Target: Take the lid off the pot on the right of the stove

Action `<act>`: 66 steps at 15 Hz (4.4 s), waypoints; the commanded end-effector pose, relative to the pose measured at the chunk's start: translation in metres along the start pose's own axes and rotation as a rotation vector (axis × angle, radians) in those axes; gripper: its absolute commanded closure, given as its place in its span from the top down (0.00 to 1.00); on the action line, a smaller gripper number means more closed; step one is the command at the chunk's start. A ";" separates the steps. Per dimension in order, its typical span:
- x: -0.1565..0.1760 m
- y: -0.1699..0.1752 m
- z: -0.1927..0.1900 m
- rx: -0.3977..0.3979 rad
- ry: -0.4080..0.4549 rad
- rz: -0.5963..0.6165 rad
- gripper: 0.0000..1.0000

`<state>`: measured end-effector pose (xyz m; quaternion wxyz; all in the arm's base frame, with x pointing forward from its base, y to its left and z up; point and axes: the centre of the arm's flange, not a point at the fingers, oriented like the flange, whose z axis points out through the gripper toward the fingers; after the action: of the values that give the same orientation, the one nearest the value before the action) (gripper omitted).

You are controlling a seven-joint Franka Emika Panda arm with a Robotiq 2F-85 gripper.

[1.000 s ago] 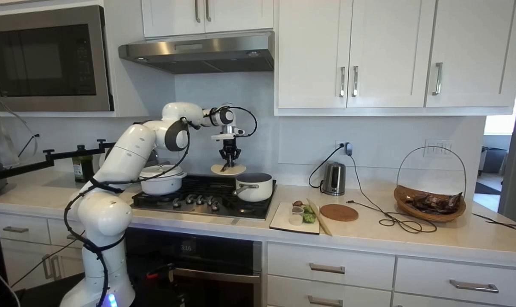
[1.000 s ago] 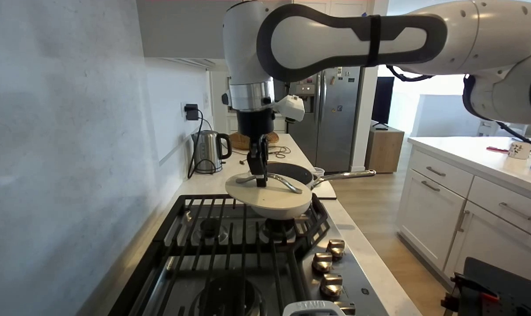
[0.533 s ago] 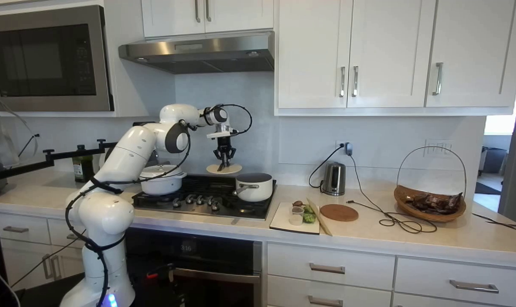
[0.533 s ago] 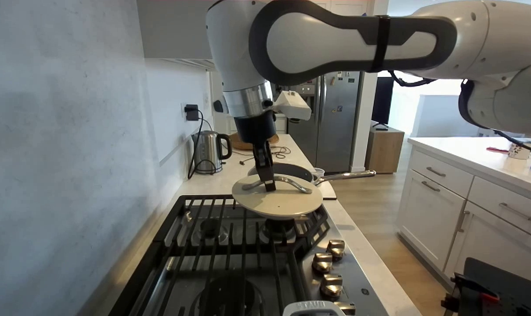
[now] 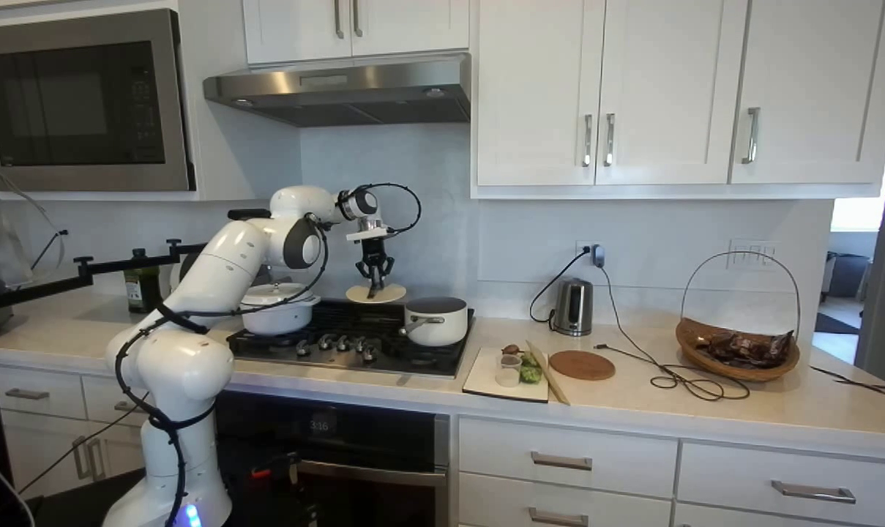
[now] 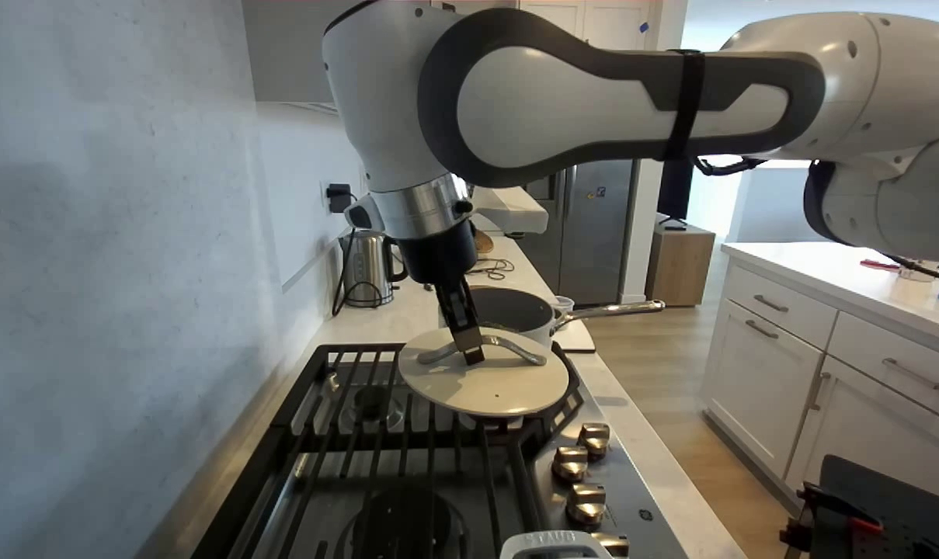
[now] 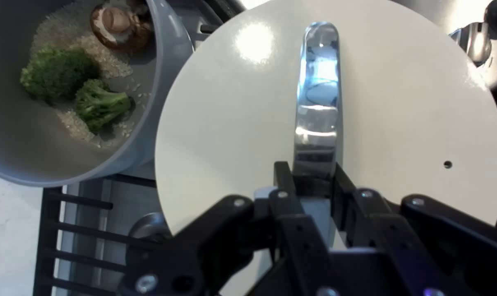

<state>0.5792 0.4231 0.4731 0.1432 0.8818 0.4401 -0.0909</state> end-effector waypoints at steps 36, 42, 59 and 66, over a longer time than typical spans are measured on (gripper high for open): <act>0.056 -0.059 0.069 -0.244 -0.302 -0.227 0.06; 0.061 -0.068 0.079 -0.252 -0.326 -0.264 0.06; 0.066 -0.062 0.107 -0.095 -0.251 -0.390 0.06; 0.065 -0.058 0.107 -0.076 -0.238 -0.382 0.09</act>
<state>0.5619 0.4715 0.3327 0.2257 0.7586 0.5752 -0.2065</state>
